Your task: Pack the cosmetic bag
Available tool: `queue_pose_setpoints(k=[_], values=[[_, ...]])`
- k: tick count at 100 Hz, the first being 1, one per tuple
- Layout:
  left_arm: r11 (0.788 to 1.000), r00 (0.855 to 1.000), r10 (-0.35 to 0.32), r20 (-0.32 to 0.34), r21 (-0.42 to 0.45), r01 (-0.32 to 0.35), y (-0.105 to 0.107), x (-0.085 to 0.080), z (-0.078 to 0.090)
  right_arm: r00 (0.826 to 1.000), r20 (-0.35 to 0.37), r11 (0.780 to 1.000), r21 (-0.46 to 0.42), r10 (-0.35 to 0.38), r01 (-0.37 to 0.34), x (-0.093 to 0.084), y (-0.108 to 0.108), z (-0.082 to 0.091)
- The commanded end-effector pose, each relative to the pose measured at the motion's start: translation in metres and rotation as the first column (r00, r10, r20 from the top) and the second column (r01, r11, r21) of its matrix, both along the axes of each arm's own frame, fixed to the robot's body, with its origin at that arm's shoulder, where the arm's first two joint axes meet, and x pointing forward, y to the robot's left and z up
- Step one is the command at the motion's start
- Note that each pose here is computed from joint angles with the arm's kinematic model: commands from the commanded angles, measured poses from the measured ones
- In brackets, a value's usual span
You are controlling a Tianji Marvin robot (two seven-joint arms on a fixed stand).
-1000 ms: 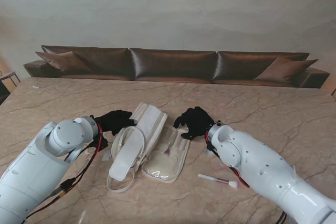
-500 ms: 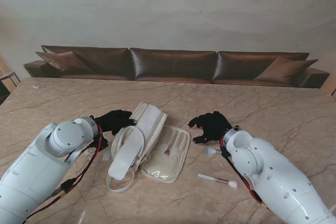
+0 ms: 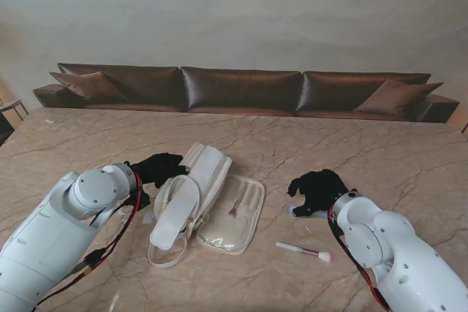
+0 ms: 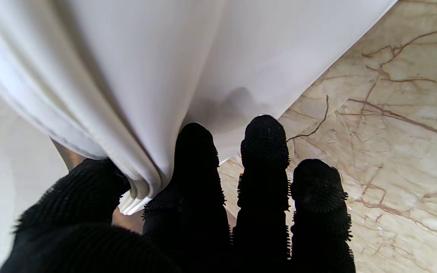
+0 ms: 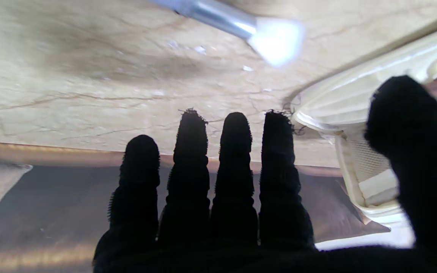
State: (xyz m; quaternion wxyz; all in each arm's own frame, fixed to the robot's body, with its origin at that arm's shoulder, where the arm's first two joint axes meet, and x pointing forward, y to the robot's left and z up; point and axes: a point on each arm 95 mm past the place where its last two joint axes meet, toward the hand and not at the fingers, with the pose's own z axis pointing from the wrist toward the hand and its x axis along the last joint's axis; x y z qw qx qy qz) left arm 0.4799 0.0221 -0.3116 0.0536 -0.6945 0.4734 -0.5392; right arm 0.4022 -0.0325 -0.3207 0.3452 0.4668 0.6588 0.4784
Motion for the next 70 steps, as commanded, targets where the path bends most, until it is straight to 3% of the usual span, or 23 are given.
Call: queue_pose_setpoints(k=[1,34,70], values=[[1.000,1.000,-0.005,0.000,-0.004,0.005,-0.002,0.000,0.000,1.000,-0.016,1.000,-0.017,-0.003,0.003,-0.004,-0.008,-0.004],[1.000,1.000,-0.006,0.003,-0.009,0.006,-0.004,0.003,0.001,0.998,-0.051,1.000,-0.007,-0.026,0.026,0.005,-0.046,-0.010],[1.000,1.000,-0.016,-0.002,-0.007,0.016,-0.005,0.004,0.000,0.994,-0.112,0.999,0.033,-0.017,0.021,0.024,-0.066,-0.039]])
